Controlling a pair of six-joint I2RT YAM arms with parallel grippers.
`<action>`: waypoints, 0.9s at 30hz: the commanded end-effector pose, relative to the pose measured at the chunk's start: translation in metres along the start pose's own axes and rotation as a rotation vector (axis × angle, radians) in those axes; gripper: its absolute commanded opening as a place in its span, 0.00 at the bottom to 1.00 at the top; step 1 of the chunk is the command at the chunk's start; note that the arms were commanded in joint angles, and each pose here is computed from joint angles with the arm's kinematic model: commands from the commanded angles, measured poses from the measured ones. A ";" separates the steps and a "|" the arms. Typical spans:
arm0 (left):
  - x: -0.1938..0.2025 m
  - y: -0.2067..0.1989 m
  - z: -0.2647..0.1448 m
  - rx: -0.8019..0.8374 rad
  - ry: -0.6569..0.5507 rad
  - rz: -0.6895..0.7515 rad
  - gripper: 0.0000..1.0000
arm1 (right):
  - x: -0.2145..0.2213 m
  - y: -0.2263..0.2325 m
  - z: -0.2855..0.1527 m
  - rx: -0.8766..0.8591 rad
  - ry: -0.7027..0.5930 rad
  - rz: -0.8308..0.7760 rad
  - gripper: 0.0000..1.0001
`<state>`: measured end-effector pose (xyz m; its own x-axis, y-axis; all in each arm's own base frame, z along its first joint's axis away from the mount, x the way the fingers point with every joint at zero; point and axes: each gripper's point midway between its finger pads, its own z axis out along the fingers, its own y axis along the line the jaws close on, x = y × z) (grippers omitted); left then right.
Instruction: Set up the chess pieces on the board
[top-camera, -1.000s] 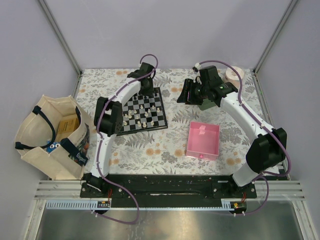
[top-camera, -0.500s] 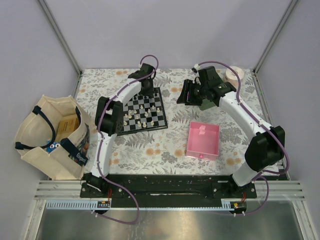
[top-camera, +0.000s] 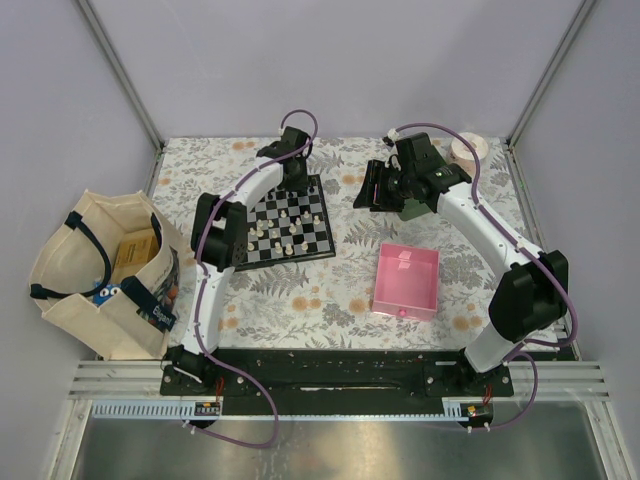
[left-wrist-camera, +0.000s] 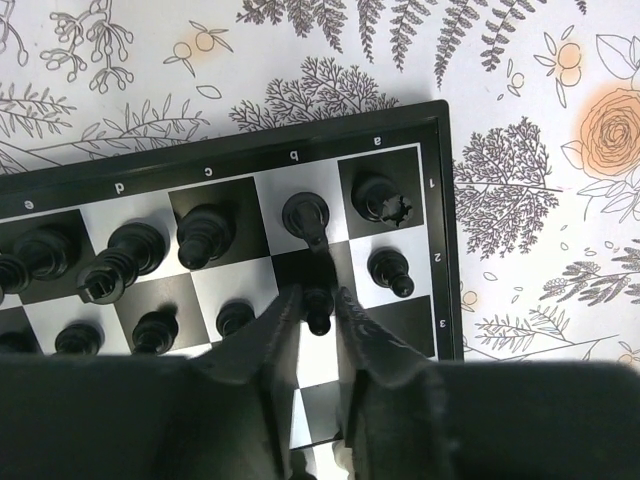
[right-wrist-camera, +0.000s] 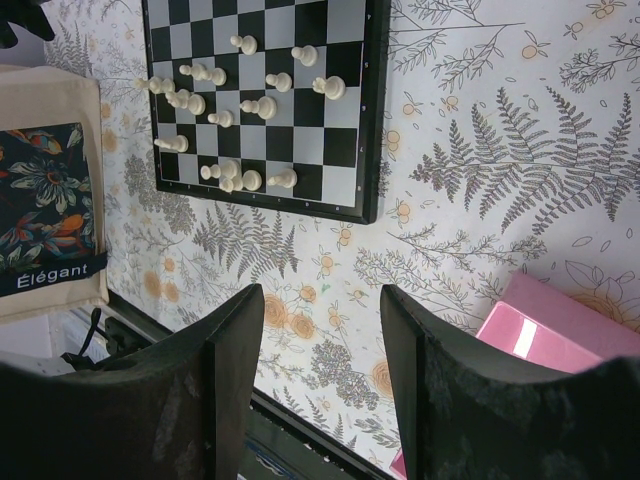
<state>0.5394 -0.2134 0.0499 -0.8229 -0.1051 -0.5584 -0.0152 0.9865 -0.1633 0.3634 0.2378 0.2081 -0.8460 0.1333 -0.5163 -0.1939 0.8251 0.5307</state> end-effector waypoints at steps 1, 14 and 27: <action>-0.018 0.000 -0.001 -0.003 -0.051 0.002 0.30 | -0.012 0.010 -0.008 -0.036 -0.027 -0.023 0.59; -0.035 -0.011 -0.020 0.047 -0.101 -0.004 0.39 | -0.011 0.009 -0.006 -0.035 -0.022 -0.022 0.59; -0.077 -0.021 -0.124 0.157 -0.310 -0.020 0.73 | -0.010 0.012 0.016 -0.072 0.025 0.027 0.62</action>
<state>0.5301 -0.2137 0.0930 -0.7751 -0.1110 -0.6220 0.0290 0.9772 -0.2105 0.3665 0.2419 0.1958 -0.8647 0.1283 -0.4856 -0.1797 0.8239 0.5375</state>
